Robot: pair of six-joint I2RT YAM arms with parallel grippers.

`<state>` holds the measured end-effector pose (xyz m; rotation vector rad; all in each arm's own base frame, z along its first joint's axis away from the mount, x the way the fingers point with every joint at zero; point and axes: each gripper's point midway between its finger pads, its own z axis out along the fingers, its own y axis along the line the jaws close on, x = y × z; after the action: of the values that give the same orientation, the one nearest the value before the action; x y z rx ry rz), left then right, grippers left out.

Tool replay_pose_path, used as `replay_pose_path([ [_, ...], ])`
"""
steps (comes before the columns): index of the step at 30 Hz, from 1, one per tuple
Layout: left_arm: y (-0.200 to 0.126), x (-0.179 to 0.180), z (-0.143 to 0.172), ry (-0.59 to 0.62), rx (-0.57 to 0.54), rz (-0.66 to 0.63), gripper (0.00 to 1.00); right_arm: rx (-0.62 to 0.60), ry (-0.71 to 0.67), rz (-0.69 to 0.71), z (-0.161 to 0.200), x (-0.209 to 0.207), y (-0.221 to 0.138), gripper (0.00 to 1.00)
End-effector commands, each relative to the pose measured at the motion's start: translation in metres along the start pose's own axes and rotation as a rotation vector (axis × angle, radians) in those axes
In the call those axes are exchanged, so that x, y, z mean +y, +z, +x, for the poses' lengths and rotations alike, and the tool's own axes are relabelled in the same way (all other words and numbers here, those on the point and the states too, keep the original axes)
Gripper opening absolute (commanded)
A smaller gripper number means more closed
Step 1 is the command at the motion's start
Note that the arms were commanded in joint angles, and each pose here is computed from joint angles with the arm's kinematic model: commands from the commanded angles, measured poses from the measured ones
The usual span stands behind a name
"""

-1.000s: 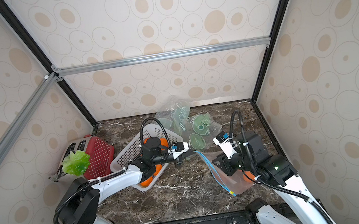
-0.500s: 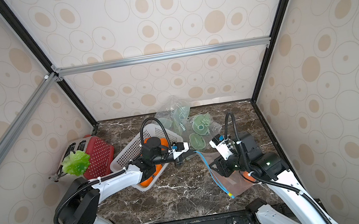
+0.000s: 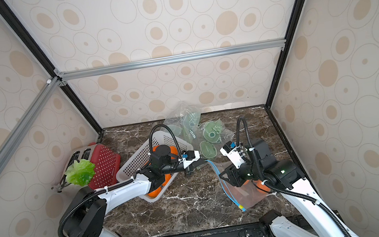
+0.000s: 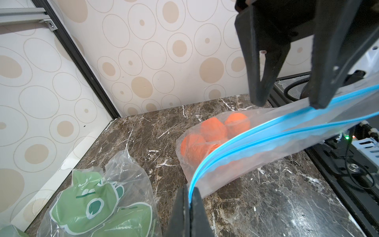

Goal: Open the zip-top bag and take out the orange
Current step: Open the zipper of the food storage bag at the center of the board.

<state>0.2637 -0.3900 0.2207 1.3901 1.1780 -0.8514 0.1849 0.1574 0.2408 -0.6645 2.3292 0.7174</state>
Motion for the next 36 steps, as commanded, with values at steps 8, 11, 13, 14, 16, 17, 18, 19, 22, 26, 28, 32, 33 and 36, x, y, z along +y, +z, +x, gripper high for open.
replay_pose_path([
  [8,0.001,0.005,-0.016,0.026,-0.032,0.004,0.0,0.103,-0.033,0.014,0.01,-0.003,0.013,0.25],
  [11,0.001,0.004,-0.015,0.026,-0.03,0.003,0.0,0.113,-0.04,0.026,0.01,-0.005,0.013,0.05],
  [13,-0.001,0.005,-0.015,0.023,-0.024,-0.009,0.17,0.106,-0.039,0.031,0.008,-0.006,0.013,0.0],
  [14,-0.001,0.007,-0.015,0.017,-0.019,-0.02,0.37,0.103,-0.034,0.032,0.007,-0.006,0.013,0.0],
  [16,-0.006,0.013,-0.017,0.001,-0.009,-0.066,0.71,0.093,-0.016,0.041,0.005,-0.007,0.015,0.0],
  [17,-0.009,0.019,-0.02,-0.017,-0.01,-0.109,0.86,0.083,-0.003,0.049,0.003,-0.009,0.016,0.0],
  [18,-0.014,0.029,-0.024,-0.046,-0.021,-0.176,0.98,0.07,0.01,0.054,0.001,-0.011,0.019,0.0],
  [19,-0.02,0.04,-0.029,-0.075,-0.037,-0.249,0.99,0.055,0.025,0.056,0.0,-0.013,0.022,0.0],
  [22,-0.037,0.066,-0.04,-0.192,-0.047,-0.416,0.99,-0.021,0.054,0.021,-0.007,-0.012,0.033,0.0],
  [26,-0.053,0.068,-0.057,-0.288,-0.093,-0.454,0.99,-0.162,0.095,-0.065,-0.02,-0.006,0.047,0.0],
  [28,-0.052,0.053,-0.066,-0.303,-0.113,-0.374,0.99,-0.219,0.12,-0.086,-0.027,-0.007,0.055,0.0],
  [32,-0.055,0.036,-0.074,-0.423,-0.104,-0.285,0.76,-0.268,0.181,-0.073,-0.033,-0.019,0.08,0.0],
  [33,-0.055,0.032,-0.072,-0.448,-0.101,-0.266,0.69,-0.262,0.193,-0.069,-0.032,-0.021,0.087,0.0],
  [36,-0.05,0.016,-0.057,-0.53,-0.079,-0.206,0.51,-0.245,0.198,-0.05,-0.028,-0.025,0.103,0.0],
])
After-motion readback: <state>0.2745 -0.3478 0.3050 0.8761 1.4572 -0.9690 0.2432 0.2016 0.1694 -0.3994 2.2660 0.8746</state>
